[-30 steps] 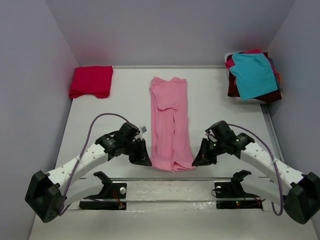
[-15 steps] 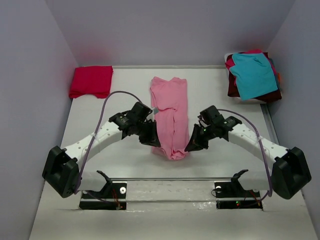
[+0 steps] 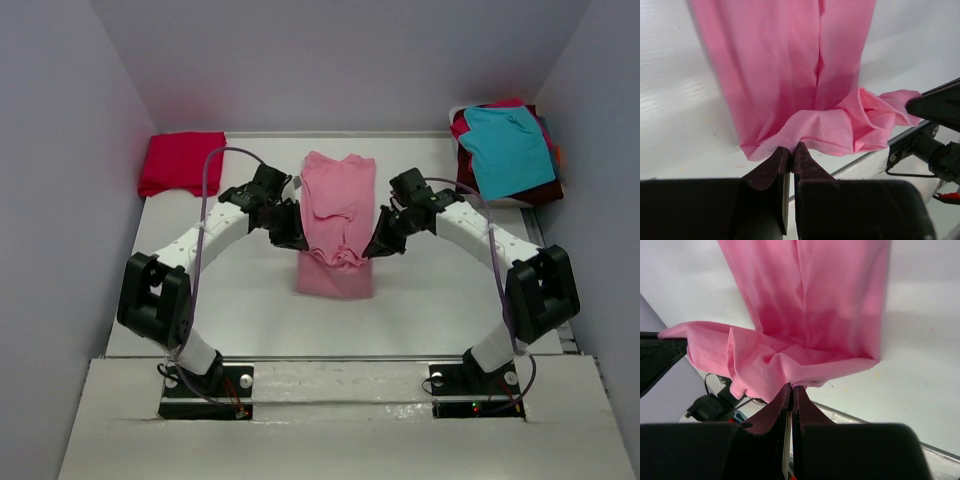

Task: Fold and stack the t-shirts
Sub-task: Fold the tshirt

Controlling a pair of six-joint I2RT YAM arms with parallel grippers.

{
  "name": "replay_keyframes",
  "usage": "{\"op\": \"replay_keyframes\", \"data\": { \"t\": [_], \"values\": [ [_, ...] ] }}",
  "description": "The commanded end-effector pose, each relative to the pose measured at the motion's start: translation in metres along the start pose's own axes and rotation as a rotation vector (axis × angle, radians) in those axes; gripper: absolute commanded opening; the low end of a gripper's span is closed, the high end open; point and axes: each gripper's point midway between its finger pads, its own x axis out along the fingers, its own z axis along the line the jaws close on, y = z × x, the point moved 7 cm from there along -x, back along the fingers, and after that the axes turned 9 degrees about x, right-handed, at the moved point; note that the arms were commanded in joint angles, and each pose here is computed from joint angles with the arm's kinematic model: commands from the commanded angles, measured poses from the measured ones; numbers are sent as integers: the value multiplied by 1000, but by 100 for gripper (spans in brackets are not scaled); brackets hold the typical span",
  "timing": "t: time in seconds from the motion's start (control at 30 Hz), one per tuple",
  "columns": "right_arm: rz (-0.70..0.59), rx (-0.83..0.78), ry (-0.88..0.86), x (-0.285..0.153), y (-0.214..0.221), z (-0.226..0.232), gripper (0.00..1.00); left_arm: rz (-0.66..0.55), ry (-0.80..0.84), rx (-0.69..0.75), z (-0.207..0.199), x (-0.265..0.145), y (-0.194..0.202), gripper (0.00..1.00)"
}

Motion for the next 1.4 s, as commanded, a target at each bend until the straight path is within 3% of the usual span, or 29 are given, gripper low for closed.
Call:
{"op": "replay_keyframes", "data": {
  "t": [0.0,0.6,1.37],
  "values": [
    [-86,-30,-8,-6,-38,16,7,-26,10,66,3,7,-20,6],
    [-126,1,16,24,-131,31,7,-48,38,39,23,72,-113,6],
    [-121,51,84,65,-178,9,8,-46,-49,-39,72,92,-123,9]
  ]
}}
